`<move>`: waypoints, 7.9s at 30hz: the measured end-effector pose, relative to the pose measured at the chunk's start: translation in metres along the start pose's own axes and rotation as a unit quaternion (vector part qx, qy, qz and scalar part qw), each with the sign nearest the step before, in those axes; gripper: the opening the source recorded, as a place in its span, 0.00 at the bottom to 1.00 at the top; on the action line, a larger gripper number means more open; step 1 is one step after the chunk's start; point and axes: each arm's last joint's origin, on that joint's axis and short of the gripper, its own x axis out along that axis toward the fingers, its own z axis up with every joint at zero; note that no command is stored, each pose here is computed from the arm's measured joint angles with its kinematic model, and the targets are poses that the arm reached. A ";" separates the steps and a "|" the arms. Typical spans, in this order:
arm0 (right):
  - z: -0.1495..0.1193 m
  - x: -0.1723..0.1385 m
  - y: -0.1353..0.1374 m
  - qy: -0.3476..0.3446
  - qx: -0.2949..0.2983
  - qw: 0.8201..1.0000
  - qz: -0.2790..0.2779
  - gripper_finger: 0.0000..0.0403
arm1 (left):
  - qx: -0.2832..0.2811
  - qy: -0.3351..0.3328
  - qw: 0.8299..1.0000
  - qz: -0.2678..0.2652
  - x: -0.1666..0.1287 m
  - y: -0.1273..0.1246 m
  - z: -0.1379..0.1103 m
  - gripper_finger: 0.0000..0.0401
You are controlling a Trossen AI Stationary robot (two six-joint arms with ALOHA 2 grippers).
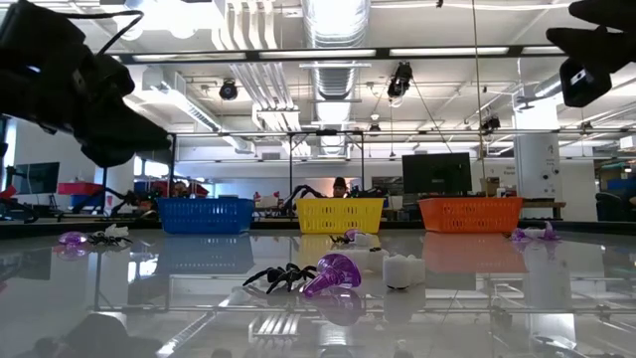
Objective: Sort Halloween decoration
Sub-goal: Put the purple witch hat toy into the orange basket
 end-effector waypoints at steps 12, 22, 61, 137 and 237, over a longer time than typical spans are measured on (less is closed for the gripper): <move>-0.004 0.000 -0.001 0.016 -0.046 0.999 -0.007 0.32 | -0.020 0.009 1.000 0.000 0.004 0.000 -0.001 0.19; -0.001 -0.003 -0.012 -0.023 0.021 0.976 -0.215 0.32 | -0.024 0.002 0.999 -0.026 0.010 -0.003 0.003 0.30; 0.028 0.006 -0.015 0.040 -0.166 0.922 -0.349 0.32 | 0.097 -0.013 0.995 0.023 0.015 -0.018 0.050 0.39; -0.060 -0.004 -0.036 0.355 0.066 0.863 -0.353 0.32 | 0.167 0.225 0.957 0.071 0.035 -0.033 0.087 0.39; -0.017 0.071 -0.086 0.285 0.067 0.807 -0.513 0.02 | 0.163 0.225 0.958 0.072 0.035 -0.033 0.087 0.39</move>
